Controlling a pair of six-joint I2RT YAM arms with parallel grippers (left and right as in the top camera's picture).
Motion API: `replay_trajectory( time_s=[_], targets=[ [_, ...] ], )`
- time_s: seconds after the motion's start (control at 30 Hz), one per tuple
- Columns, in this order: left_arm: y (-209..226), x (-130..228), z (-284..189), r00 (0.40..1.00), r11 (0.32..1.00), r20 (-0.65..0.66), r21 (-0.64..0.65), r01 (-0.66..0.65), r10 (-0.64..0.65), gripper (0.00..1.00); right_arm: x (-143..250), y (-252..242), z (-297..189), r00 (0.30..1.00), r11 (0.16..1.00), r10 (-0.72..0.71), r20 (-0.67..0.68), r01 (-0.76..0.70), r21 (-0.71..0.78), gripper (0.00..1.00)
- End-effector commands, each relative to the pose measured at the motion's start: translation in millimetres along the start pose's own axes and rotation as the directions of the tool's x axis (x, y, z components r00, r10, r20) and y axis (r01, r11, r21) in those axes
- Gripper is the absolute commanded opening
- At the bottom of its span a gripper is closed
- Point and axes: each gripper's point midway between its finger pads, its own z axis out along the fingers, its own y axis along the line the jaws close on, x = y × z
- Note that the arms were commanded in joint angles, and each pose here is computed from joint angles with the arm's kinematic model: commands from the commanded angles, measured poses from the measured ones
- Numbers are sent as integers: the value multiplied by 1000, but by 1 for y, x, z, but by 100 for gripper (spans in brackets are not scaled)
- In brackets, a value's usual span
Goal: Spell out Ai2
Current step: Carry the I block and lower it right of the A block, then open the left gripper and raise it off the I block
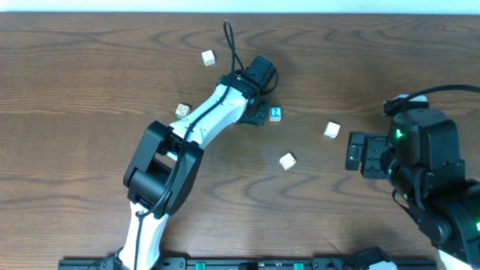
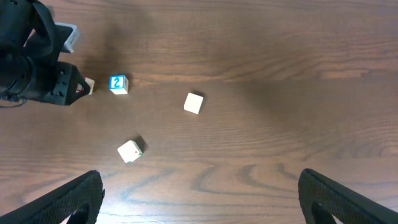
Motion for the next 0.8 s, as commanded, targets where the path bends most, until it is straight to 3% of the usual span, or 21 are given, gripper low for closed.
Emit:
replay_trajectory(
  time_s=[0.0, 0.23, 0.77],
  targets=[
    [6, -5, 3, 999, 998, 11, -44, 45, -44, 21, -2, -4, -4, 1000, 1000, 21, 13, -21, 15, 99],
    [11, 6, 2, 992, 990, -25, -69, 122, -124, 22, -1, -4, -4, 1000, 1000, 19, 8, -20, 17, 99],
    [4, 12, 2, 988, 989, -55, -35, 141, -142, 27, 2, -5, -4, 1000, 1000, 16, -2, -16, 20, 99]
  ],
)
